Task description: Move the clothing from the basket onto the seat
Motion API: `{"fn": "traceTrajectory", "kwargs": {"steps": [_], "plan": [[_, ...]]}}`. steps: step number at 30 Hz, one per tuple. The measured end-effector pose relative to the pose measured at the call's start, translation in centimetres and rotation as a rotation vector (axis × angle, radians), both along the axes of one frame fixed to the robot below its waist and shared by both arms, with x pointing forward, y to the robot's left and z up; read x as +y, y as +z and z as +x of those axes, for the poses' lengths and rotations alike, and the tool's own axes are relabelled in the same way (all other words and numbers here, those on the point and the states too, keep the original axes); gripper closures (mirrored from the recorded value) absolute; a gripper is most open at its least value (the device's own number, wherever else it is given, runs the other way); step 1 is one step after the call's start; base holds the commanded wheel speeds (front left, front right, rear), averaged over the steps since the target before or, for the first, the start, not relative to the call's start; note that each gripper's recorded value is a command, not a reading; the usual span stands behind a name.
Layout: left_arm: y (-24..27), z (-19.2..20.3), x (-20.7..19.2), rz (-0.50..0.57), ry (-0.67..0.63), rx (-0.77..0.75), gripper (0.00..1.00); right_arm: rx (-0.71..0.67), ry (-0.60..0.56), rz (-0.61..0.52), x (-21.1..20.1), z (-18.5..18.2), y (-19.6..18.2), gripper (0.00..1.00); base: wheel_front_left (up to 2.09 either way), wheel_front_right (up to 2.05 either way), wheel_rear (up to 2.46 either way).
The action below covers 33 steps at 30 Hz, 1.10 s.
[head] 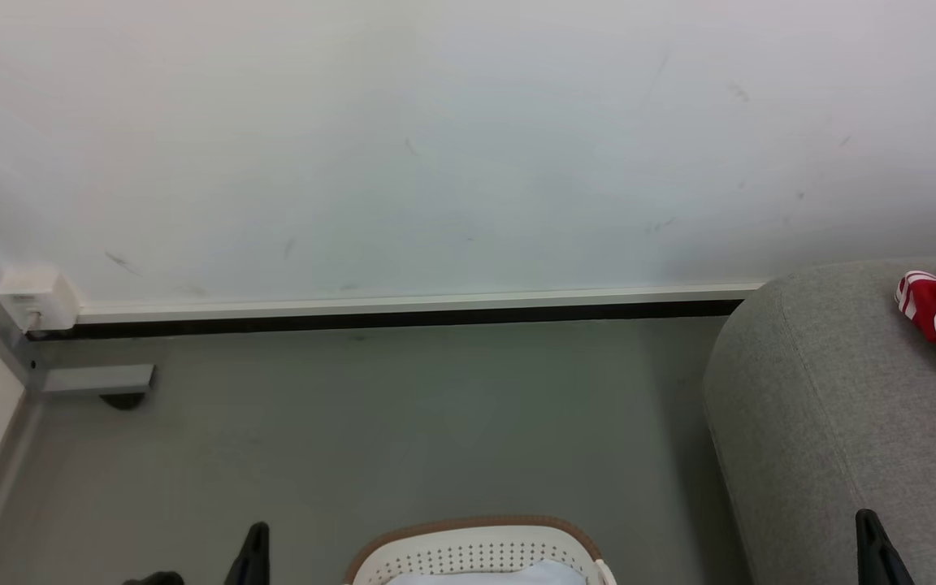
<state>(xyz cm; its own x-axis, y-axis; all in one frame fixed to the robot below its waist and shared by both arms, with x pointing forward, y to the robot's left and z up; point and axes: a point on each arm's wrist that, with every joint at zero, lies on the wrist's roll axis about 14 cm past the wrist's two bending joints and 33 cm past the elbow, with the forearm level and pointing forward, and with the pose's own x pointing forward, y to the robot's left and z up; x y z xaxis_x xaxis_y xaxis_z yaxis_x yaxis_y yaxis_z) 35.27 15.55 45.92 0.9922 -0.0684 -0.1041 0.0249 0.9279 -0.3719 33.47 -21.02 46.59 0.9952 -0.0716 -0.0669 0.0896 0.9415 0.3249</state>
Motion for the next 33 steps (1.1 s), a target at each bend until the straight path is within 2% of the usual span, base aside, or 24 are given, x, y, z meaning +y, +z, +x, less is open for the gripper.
{"fn": "traceTrajectory", "kwargs": {"steps": [33], "plan": [[1.0, 1.5, 2.0, -0.477, 0.108, 0.041, 1.0, -0.025, -0.056, 0.508, -0.2, 2.0, 1.0, 1.0, 0.0, 0.0, 0.0]]}}
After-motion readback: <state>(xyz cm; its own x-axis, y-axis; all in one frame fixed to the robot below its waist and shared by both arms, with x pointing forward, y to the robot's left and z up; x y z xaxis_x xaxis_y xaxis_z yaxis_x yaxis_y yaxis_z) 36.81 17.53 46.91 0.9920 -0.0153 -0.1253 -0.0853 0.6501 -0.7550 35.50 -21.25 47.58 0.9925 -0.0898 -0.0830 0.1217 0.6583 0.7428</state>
